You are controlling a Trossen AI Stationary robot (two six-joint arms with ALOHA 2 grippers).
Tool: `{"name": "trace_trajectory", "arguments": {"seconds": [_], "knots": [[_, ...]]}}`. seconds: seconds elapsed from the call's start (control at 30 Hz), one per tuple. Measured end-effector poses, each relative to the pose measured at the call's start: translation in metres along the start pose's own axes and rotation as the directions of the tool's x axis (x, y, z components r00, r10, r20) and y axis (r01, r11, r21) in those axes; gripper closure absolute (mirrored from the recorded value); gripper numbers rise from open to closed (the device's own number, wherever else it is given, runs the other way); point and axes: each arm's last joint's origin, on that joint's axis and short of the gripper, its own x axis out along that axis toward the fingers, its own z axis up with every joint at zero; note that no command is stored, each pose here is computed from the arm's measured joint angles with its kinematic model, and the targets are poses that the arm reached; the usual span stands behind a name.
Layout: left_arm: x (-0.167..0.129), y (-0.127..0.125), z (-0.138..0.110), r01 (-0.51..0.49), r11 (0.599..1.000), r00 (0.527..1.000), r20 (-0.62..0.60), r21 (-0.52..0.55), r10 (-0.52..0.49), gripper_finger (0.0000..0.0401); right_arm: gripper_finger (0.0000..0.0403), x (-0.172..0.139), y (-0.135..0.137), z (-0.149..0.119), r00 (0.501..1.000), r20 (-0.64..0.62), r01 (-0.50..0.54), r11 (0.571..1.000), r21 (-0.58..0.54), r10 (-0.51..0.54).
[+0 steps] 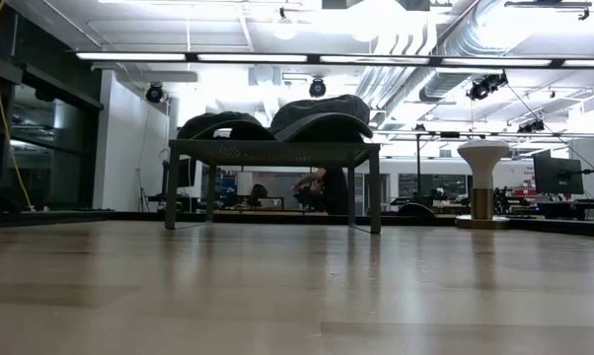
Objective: Pick & Place hat
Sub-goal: Stack the black cap on top of the black cap on the shelf
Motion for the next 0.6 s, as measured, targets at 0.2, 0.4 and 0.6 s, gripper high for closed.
{"name": "trace_trajectory", "arguments": {"seconds": [0.2,0.4,0.6], "knots": [[-0.011,0.005,0.002,-0.232,0.971,0.973,0.013,0.058,0.231,0.0233,0.0395,0.013,-0.005,-0.011,0.991,-0.072,-0.109,0.994,0.0,0.109],[-0.014,0.011,0.001,-0.427,0.902,0.904,-0.012,0.059,0.428,0.0233,0.0395,0.018,-0.007,-0.022,0.973,-0.15,-0.181,0.983,-0.031,0.175],[-0.018,0.014,0.002,-0.535,0.832,0.84,-0.02,0.145,0.543,0.0233,0.0395,0.018,-0.004,-0.022,0.955,-0.16,-0.26,0.964,-0.05,0.249]]}}
